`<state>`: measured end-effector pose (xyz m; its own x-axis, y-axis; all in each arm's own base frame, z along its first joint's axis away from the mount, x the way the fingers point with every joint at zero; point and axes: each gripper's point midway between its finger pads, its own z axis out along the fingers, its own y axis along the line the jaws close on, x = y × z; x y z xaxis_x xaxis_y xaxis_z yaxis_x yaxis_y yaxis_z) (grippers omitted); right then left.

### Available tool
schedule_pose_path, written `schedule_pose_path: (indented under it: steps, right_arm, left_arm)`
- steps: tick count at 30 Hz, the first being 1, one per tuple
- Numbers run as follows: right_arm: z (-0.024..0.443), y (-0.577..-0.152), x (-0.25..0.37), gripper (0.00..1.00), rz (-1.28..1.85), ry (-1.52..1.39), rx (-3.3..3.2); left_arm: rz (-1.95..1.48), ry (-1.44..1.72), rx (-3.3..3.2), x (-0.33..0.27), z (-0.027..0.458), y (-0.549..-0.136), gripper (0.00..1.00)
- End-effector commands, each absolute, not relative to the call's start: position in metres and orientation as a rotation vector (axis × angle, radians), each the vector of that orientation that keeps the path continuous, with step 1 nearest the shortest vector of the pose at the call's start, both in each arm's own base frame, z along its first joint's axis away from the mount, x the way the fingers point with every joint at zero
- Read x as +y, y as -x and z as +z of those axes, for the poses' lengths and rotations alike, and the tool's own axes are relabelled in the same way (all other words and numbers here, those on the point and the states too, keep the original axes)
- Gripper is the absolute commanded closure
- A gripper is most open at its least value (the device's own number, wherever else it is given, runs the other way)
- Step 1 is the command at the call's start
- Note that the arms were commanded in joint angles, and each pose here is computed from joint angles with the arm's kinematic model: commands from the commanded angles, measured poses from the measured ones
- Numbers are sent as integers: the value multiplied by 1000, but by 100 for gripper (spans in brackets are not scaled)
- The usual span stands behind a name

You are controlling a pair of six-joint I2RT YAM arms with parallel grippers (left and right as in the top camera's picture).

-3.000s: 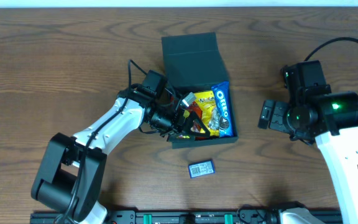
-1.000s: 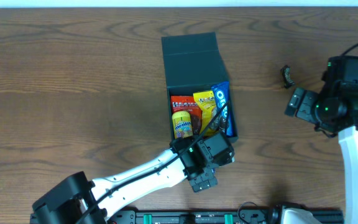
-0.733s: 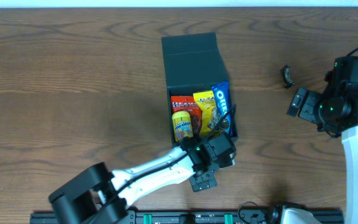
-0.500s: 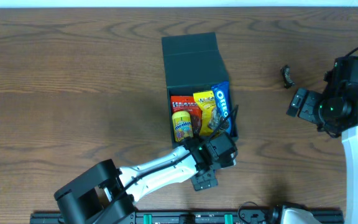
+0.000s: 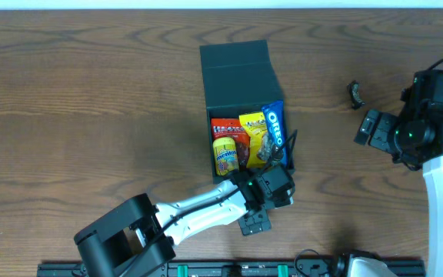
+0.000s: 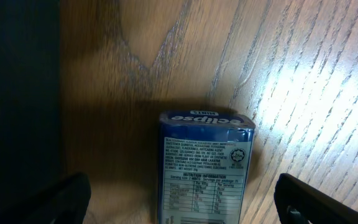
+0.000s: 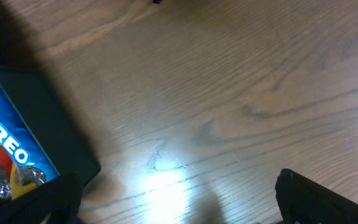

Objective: Pack container
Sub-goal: 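Lower the left gripper onto the blue Eclipse mint tin and grasp it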

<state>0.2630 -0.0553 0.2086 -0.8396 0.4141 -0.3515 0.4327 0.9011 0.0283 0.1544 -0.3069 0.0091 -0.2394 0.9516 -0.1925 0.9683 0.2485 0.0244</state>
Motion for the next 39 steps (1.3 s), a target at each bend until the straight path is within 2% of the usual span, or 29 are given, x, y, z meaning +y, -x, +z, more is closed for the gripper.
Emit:
schedule_pose_path:
  steps: [1, 3, 8, 12, 14, 17, 20, 23, 28, 30, 32, 34, 36, 38, 39]
  right_arm:
    - [208, -262, -56, 1, -72, -617, 2718]
    - [208, -262, -56, 1, -73, -618, 2718]
    - [208, -262, -56, 1, -73, -618, 2718]
    - [208, -262, -56, 1, -73, -618, 2719]
    - [208, -261, -56, 1, -73, -618, 2719]
    - [207, -261, -56, 1, -73, -619, 2723]
    - [205, -260, -56, 1, -74, -619, 2728]
    - [204, -260, -56, 1, -74, -620, 2729]
    - [205, -260, -56, 1, -74, -619, 2728]
    - [205, -260, -56, 1, -74, -619, 2727]
    - [205, -260, -56, 1, -74, -619, 2727]
    - [205, -260, -56, 1, -74, -619, 2727]
    - [205, -260, -56, 1, -74, -619, 2727]
    - [205, -260, -56, 1, -74, -619, 2727]
    - [205, -260, -56, 1, -74, -619, 2727]
  left_arm:
    - [-135, -1827, 2356, -305, 5, -155, 4]
    - [-135, -1827, 2356, -305, 4, -155, 0]
    - [-135, -1828, 2357, -305, 4, -155, 18]
    - [-135, -1828, 2357, -305, 4, -155, 20]
    - [-134, -1829, 2358, -305, 4, -155, 28]
    - [-128, -1835, 2366, -304, 0, -154, 30]
    - [-125, -1837, 2369, -304, -2, -154, 28]
    - [-127, -1836, 2368, -304, -2, -154, 17]
    - [-125, -1837, 2369, -304, -3, -154, 17]
    - [-127, -1836, 2368, -304, -3, -154, 28]
    - [-126, -1836, 2368, -304, -3, -154, 50]
    - [-126, -1836, 2368, -304, -3, -154, 63]
    - [-126, -1833, 2370, -305, -3, -154, 83]
    - [-127, -1829, 2372, -305, -2, -155, 94]
    - [-124, -1824, 2373, -305, -2, -155, 94]
